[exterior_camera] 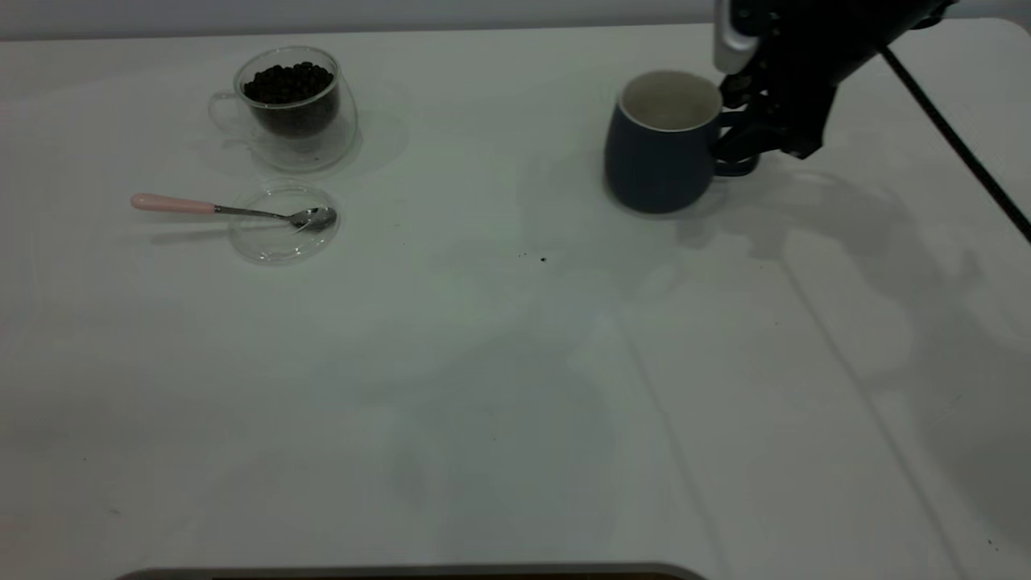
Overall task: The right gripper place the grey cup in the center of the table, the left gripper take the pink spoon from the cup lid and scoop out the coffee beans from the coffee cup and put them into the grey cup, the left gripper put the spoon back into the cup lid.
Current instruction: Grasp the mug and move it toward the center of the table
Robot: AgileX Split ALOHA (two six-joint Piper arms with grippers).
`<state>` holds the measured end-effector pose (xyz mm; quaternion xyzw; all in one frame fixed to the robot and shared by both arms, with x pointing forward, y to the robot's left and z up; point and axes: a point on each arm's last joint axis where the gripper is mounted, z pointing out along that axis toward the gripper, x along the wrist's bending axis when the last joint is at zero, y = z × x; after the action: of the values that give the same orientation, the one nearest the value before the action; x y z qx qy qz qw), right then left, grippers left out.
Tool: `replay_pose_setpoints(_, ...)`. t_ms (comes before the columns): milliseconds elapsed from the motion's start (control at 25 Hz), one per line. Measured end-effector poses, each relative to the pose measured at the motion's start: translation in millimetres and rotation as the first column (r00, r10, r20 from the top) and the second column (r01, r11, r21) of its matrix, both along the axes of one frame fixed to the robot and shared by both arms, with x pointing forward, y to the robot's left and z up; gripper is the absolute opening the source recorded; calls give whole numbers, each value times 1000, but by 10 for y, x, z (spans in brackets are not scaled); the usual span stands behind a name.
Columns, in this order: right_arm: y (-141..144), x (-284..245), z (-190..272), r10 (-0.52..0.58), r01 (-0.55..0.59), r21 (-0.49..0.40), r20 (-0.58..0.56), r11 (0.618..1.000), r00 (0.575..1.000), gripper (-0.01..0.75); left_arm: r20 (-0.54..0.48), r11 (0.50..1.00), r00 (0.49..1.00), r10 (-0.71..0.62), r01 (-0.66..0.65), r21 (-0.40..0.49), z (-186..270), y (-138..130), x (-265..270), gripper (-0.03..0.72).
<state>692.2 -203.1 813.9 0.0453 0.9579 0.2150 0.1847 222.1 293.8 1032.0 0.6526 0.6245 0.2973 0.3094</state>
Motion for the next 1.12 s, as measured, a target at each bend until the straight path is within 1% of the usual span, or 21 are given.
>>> replay_pose_setpoints(120,150,-27,-11,18,-18,3,3,1000,1000,573,0,1000,1000,0,0,0,0,0,0,480)
replay_pose_setpoints(360,552,-123,-74,52,-52,24,1,998,999,573,0,1000,1000,1,-1,-1,0,0,0,480)
replay_pose_setpoints(520,731,-162,-68,43,-43,40,12,998,999,573,0,1000,1000,1,-1,-1,0,0,0,480)
replay_pose_setpoints(880,930,-223,-78,29,-30,68,9,997,1000,573,0,1000,1000,1,-1,-1,0,0,0,480)
replay_pose_setpoints(1040,940,-253,-53,29,-29,68,9,997,1000,573,0,1000,1000,1,-1,-1,0,0,0,480)
replay_pose_setpoints(1120,922,-285,58,24,-25,72,15,997,1000,573,0,1000,1000,1,-1,-1,0,0,0,480)
